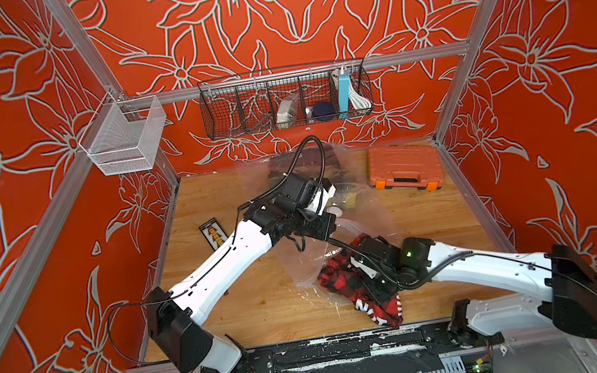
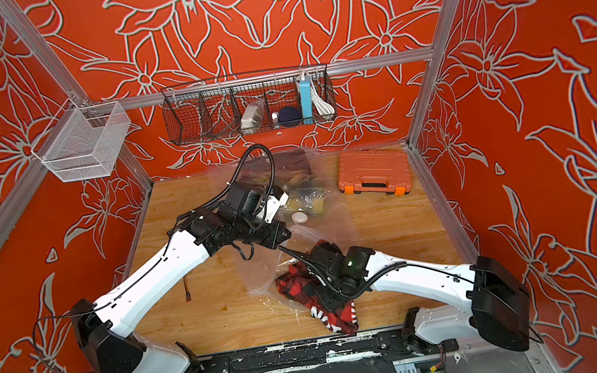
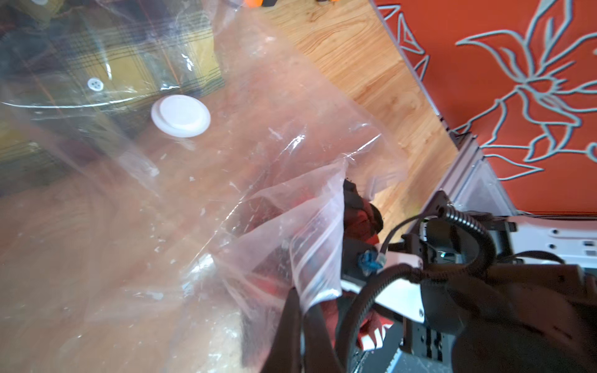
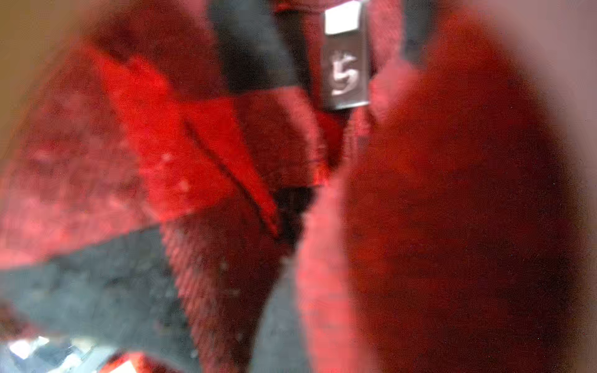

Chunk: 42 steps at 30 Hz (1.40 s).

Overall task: Place the folded shirt into the vacuum bag
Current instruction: Place the shirt in the vacuum bag.

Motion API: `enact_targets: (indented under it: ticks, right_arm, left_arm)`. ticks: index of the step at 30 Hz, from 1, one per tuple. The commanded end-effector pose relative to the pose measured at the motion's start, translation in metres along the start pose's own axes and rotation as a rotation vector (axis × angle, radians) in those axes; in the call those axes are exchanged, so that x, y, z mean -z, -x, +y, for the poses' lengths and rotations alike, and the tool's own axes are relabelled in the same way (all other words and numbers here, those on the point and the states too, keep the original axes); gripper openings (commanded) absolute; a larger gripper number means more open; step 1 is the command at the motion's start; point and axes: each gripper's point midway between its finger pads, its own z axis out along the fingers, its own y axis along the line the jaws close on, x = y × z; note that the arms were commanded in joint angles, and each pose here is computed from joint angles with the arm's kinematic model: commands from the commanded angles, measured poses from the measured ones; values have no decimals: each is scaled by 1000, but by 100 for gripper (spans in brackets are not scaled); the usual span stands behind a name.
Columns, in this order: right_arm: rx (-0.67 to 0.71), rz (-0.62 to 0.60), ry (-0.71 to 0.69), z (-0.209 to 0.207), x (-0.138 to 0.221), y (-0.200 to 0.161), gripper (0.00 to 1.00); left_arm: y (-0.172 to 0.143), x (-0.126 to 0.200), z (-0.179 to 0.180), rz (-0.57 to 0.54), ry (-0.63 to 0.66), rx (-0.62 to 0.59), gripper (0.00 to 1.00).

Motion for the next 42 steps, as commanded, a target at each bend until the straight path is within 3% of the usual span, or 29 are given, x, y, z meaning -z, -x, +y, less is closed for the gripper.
enact_targets:
  ticks: [1, 4, 9, 16, 24, 28, 29, 31, 33, 34, 38, 42]
  right_arm:
    - [43, -104, 62, 29, 28, 30, 0]
    - [-7, -132, 125, 36, 26, 48, 0]
    - [-145, -168, 142, 11, -2, 66, 0]
    - [-264, -113, -1, -20, -20, 53, 0]
    - [-153, -200, 5, -6, 7, 94, 0]
    - [-171, -151, -48, -20, -18, 99, 1]
    - [-179, -136, -36, -23, -28, 97, 8]
    - [-187, -140, -26, -29, -37, 96, 33]
    - [-161, -138, 87, -15, -36, 99, 61]
    - [-151, -122, 141, -7, -31, 100, 68]
    - [-157, -154, 171, -8, 6, 84, 94]
    - [-248, -157, 174, -31, 25, 52, 97]
  left_arm:
    - [4, 15, -21, -41, -82, -4, 0]
    - [-1, 16, -23, -50, -99, 8, 0]
    - [-8, 17, -28, -63, -134, 34, 0]
    - [-18, 5, -49, -37, -182, 16, 0]
    - [-20, -5, -56, -21, -196, 8, 0]
    - [-22, -7, -54, -20, -185, 10, 0]
    - [-23, -6, -53, -22, -182, 11, 0]
    - [-25, -6, -52, -21, -178, 16, 0]
    - [-29, -8, -49, -15, -173, 19, 0]
    - [-30, -9, -47, -12, -167, 22, 0]
    - [-34, -13, -42, 2, -141, 21, 0]
    - [-36, -14, -39, 0, -134, 26, 0]
